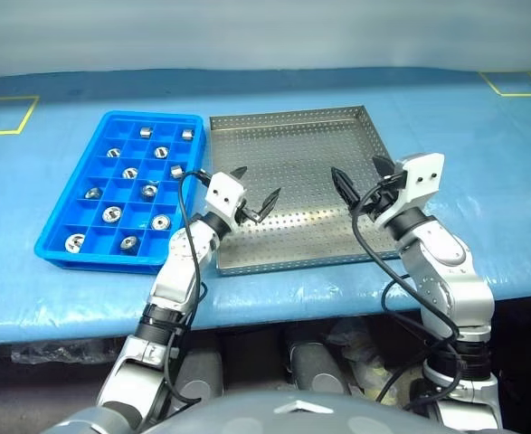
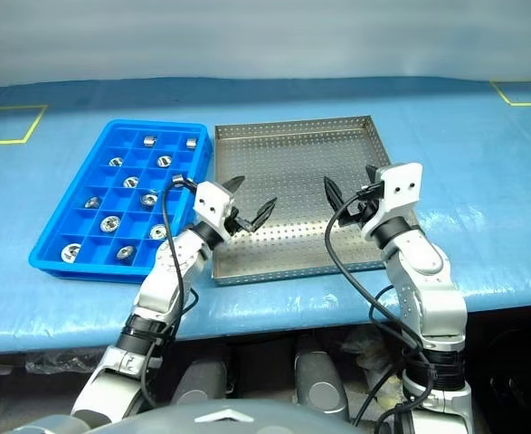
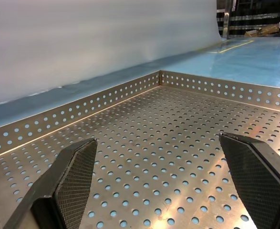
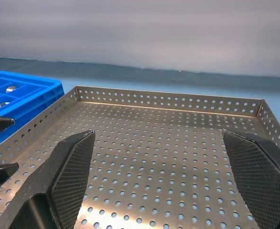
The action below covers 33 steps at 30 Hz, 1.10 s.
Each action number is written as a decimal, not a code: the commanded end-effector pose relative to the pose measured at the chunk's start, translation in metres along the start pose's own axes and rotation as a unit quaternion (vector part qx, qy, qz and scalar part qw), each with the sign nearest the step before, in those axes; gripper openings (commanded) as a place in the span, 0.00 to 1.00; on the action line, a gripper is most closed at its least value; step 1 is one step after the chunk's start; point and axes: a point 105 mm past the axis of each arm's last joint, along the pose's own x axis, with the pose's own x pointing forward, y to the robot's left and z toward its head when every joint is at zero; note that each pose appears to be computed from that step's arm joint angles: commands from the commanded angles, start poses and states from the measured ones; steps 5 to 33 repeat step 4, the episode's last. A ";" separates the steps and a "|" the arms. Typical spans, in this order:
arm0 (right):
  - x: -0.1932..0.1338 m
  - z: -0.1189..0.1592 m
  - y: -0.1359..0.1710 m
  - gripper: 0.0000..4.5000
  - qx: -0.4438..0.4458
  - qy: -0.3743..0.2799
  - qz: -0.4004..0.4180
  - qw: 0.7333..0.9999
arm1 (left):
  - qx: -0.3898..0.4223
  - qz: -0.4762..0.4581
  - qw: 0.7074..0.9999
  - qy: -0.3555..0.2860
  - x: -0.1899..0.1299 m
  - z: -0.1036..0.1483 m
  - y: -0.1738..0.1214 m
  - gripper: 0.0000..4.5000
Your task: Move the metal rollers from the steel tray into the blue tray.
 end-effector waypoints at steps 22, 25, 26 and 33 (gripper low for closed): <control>-0.007 0.002 0.004 1.00 -0.021 -0.003 0.003 1.000 | 0.025 0.003 1.000 -0.016 0.006 0.008 0.002 0.99; -0.007 0.002 0.004 1.00 -0.021 -0.003 0.003 1.000 | 0.025 0.003 1.000 -0.016 0.006 0.008 0.002 0.99; -0.007 0.002 0.004 1.00 -0.021 -0.003 0.003 1.000 | 0.025 0.003 1.000 -0.016 0.006 0.008 0.002 0.99; -0.007 0.002 0.004 1.00 -0.021 -0.003 0.003 1.000 | 0.025 0.003 1.000 -0.016 0.006 0.008 0.002 0.99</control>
